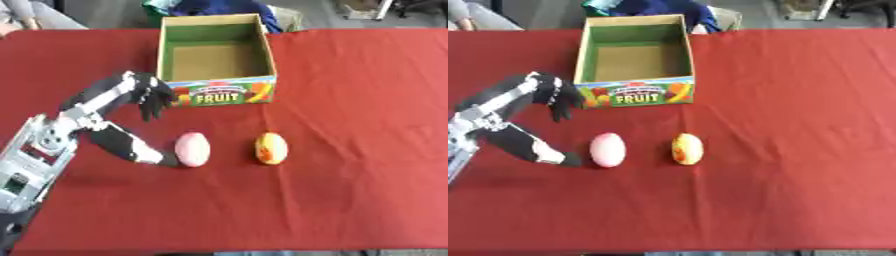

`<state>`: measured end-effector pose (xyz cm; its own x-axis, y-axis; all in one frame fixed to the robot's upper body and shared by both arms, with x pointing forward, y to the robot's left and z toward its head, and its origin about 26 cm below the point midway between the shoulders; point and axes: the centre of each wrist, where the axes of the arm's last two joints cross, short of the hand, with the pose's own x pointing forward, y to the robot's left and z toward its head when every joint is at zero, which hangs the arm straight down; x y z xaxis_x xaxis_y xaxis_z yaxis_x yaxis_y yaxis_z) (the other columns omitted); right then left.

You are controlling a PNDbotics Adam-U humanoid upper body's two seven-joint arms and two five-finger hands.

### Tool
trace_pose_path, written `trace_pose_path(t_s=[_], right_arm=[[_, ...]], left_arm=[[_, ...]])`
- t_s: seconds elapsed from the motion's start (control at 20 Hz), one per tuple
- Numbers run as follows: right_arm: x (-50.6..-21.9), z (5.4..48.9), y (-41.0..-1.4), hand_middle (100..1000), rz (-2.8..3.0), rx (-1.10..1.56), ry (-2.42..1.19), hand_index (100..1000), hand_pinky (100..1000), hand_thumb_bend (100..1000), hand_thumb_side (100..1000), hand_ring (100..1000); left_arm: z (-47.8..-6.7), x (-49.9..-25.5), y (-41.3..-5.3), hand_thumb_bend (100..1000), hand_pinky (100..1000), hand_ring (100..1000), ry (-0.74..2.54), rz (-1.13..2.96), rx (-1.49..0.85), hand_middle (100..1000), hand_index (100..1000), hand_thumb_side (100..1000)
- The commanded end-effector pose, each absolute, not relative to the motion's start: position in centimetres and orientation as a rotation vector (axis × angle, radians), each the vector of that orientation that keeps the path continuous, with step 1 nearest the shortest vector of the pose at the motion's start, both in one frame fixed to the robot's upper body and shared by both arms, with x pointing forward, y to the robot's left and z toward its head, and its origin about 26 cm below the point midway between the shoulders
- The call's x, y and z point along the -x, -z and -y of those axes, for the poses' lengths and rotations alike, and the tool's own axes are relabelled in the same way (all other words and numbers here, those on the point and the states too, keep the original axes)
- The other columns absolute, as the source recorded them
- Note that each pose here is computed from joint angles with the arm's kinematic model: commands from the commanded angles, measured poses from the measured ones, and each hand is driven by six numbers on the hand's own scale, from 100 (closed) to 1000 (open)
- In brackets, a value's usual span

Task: Pick up objects on the table and place them in the box.

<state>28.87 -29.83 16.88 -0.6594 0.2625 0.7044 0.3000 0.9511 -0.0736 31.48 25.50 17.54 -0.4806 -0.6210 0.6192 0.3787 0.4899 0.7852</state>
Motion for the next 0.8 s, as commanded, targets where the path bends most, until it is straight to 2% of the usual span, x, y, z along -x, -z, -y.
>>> trace_pose_path(t_s=[0.05, 0.8], right_arm=[[-28.9, 29.9, -17.6, 655, 2.346, 0.391, 0.042, 822, 603, 100, 368, 705], [-28.9, 29.8, -17.5, 650, 2.341, 0.377, 0.044, 809, 603, 100, 366, 702]], left_arm=[[-25.1, -31.9, -17.3, 788, 483, 538, 1.240, 1.663, -0.218, 585, 715, 100], [-23.9, -33.6, -13.5, 706, 496, 556, 1.206, 1.571, -0.261, 601, 710, 100]])
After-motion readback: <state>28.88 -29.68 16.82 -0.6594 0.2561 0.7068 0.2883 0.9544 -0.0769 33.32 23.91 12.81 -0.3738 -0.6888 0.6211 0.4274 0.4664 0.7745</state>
